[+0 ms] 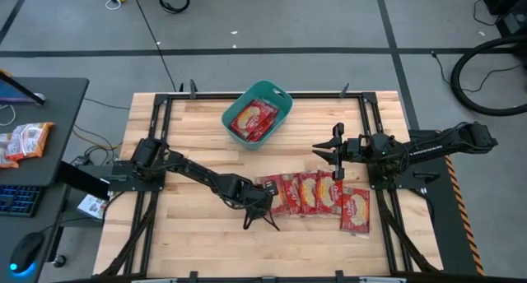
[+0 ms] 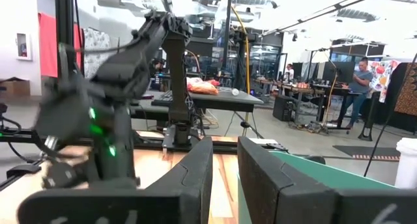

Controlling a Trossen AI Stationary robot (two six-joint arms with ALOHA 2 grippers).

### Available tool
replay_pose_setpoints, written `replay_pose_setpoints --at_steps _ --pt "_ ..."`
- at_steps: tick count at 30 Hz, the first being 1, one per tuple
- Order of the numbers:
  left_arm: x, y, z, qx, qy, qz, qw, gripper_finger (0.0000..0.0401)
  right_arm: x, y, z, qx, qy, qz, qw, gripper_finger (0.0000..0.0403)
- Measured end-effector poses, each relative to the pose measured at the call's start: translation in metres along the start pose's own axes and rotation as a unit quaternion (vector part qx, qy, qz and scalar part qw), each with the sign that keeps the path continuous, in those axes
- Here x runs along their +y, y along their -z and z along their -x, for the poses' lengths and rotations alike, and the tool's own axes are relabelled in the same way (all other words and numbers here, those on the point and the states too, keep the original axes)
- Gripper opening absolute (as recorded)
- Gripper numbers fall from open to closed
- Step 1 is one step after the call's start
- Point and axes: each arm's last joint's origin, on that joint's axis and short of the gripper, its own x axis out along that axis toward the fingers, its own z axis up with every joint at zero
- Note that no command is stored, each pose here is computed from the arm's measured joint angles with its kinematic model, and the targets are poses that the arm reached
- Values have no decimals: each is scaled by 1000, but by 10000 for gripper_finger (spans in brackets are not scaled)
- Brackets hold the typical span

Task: Sort popcorn bags into baskets
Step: Put the popcorn bag into the green bin

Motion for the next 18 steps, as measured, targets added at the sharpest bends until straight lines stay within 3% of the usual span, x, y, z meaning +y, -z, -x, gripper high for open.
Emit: replay_pose_setpoints --at_steps 4,7,11,14,18 --pt "24 2 22 3 -54 22 998 15 0 0 0 0 0 0 1000 78" --pt "40 13 29 44 -89 45 994 15 0 0 0 -1 0 0 1000 78" --pt "68 37 35 105 -140 128 976 15 0 -1 0 -4 1 -1 1000 78" --pt "88 61 38 123 -175 252 944 15 0 -1 0 -4 0 -2 1000 78" --pt "115 100 52 134 -194 437 868 15 0 -1 0 -3 1 -2 1000 78"
